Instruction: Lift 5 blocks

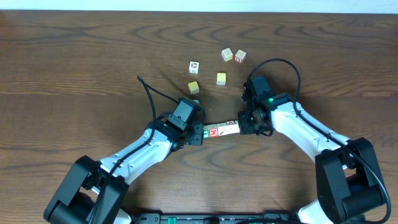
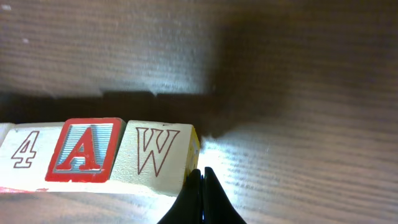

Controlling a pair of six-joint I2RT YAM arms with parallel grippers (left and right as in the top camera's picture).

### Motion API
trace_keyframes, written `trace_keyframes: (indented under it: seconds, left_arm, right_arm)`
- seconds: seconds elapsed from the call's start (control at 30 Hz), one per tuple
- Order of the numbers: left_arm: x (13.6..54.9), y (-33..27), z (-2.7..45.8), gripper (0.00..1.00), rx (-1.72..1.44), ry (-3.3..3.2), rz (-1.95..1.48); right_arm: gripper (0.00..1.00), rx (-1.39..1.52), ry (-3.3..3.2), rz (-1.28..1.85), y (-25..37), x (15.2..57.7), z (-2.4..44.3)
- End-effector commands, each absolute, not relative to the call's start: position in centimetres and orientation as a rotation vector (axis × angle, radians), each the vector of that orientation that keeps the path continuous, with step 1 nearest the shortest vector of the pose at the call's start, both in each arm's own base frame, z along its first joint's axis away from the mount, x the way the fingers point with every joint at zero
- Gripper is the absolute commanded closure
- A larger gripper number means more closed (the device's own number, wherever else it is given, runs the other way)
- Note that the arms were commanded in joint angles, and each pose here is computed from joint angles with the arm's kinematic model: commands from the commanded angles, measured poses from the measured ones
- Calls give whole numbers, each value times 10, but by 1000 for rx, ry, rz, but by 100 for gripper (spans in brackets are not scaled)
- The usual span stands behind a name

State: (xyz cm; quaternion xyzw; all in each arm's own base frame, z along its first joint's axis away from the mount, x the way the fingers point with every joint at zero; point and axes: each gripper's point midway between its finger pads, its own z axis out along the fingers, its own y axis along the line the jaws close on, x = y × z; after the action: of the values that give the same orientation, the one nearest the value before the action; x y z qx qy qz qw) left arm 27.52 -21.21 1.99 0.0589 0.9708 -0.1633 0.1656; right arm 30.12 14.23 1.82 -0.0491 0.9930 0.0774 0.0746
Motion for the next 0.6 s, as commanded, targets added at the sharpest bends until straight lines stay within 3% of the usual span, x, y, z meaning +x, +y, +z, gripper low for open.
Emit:
trace_keyframes:
  seconds: [0.0, 0.57]
  left_arm:
    - [269, -248, 39, 83, 274, 2723, -653]
    - [260, -244, 34, 83, 278, 2768, -636]
  right_arm:
    - [98, -264, 2984, 482, 186, 287, 23]
    - [99, -260, 3047, 485, 183, 273, 21]
